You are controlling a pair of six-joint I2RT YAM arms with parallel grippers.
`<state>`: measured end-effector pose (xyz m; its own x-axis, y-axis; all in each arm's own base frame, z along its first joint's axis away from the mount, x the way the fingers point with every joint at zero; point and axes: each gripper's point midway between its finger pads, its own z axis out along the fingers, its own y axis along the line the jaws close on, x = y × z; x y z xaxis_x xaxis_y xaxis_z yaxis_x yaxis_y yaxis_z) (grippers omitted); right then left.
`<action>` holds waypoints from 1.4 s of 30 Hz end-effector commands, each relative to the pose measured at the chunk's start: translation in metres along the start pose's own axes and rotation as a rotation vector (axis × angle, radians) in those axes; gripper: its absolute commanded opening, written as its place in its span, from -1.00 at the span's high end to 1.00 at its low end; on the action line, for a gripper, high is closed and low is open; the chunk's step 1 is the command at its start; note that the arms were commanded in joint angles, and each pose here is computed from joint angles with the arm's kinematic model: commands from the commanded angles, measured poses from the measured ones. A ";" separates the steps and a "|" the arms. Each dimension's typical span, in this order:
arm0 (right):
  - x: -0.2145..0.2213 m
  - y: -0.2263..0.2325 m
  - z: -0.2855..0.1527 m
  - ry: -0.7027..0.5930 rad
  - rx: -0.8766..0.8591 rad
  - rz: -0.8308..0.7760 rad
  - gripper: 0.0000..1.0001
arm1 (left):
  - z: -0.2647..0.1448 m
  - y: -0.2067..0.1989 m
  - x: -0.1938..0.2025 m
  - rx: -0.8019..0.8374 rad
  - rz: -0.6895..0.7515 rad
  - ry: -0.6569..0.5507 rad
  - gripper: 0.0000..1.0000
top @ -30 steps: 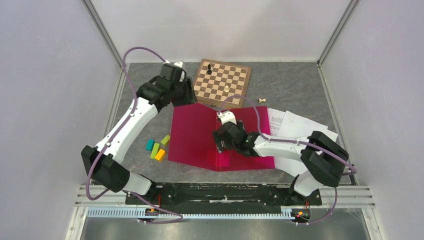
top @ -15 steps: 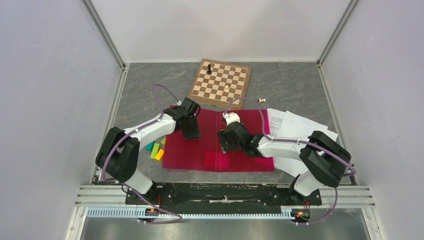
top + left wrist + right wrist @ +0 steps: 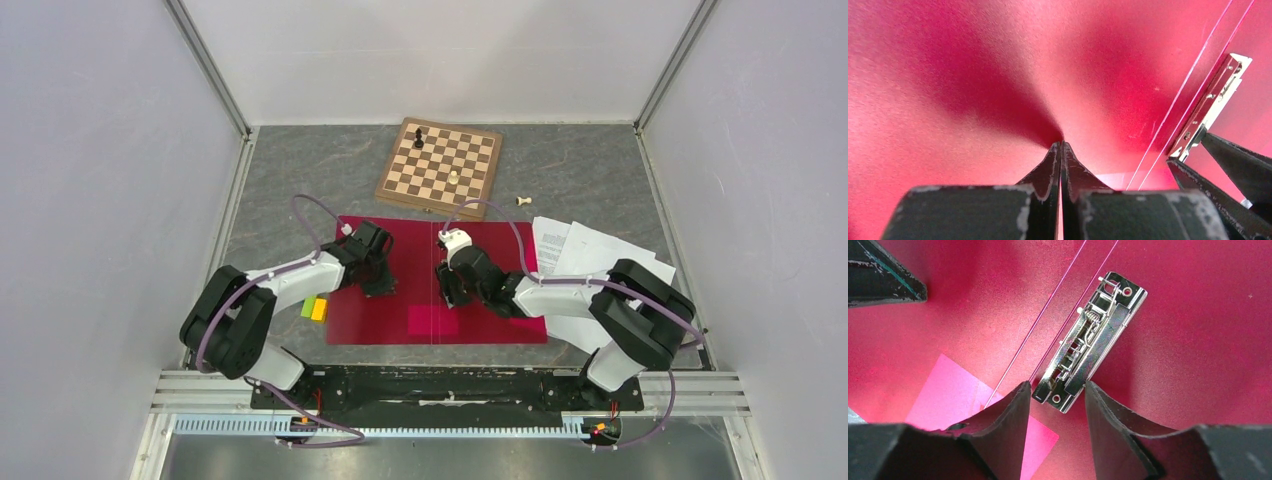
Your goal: Put the files into the folder
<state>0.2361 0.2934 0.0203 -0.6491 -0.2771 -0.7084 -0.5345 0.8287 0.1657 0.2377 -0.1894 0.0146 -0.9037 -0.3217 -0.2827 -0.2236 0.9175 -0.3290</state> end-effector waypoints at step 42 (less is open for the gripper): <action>-0.048 0.044 0.022 0.021 -0.081 -0.071 -0.03 | 0.011 0.024 0.024 -0.081 -0.221 -0.022 0.95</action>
<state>0.2383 0.3380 0.0227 -0.6087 -0.4270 -0.6687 -0.6608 0.7393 0.1294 0.2327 -0.1982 0.0138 -0.8415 -0.4745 -0.2583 -0.3510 0.8436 -0.4063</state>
